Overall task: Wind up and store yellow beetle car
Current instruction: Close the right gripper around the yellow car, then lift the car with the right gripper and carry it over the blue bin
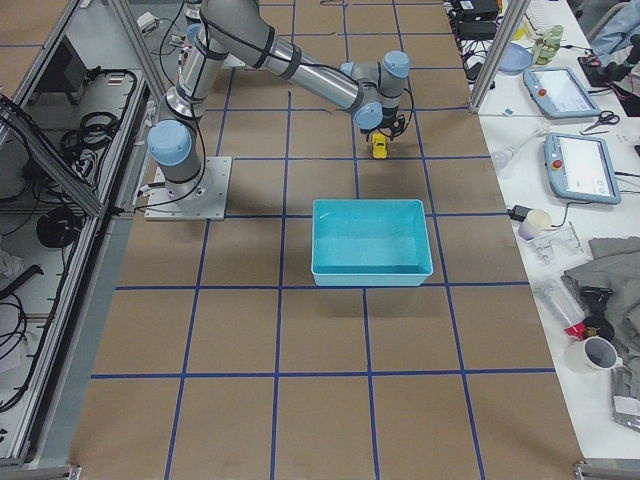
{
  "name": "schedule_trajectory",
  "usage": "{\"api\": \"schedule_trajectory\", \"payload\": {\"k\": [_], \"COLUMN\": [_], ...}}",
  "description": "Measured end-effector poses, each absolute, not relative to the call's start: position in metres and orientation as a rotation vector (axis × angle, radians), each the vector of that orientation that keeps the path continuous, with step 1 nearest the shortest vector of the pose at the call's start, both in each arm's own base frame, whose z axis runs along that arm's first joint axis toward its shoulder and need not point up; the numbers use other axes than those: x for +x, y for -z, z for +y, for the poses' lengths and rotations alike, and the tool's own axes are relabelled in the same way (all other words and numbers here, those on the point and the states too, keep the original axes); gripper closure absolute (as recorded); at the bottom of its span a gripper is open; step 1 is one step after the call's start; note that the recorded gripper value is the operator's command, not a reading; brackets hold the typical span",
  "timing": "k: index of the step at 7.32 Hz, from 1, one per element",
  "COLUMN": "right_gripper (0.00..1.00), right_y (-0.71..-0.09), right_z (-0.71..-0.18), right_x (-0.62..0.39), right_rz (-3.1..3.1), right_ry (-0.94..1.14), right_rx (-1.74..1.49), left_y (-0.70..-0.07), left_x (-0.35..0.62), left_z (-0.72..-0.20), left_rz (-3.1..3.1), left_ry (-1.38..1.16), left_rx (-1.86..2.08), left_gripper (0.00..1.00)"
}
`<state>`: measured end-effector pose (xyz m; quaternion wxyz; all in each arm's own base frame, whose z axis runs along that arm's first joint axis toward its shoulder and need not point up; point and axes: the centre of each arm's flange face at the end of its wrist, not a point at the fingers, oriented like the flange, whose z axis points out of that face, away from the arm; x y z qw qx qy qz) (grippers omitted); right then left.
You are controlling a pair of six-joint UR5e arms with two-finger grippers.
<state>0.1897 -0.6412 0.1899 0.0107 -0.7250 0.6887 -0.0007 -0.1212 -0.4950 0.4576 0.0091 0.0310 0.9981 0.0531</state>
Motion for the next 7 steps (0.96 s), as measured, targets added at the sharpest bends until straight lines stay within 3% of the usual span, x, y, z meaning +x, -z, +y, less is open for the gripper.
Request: {"api": "schedule_trajectory", "payload": {"k": [1,2,5,7], "right_gripper": [0.75,0.93,0.97,1.0], "right_y": [-0.19,-0.19,-0.2,-0.241], "right_z": [-0.64,-0.64,-0.641,-0.64], "right_x": [0.19,0.19,0.188,0.177], "right_rz": [2.149,2.148,2.156,2.213], "right_ry": [-0.006,-0.01,-0.004,0.03], "right_rx": [-2.258,-2.258,-2.278,-2.307], "left_y": [-0.457,-0.456,-0.462,-0.462], "left_x": [-0.121,-0.122,-0.123,-0.128], "left_z": [-0.493,-0.492,-0.487,-0.485], "left_rz": [3.117,3.12,3.122,3.121], "left_ry": [-0.169,-0.169,-0.155,-0.158], "left_rx": [0.097,0.097,0.099,0.115], "left_gripper": [0.0,0.0,0.0,0.0]}}
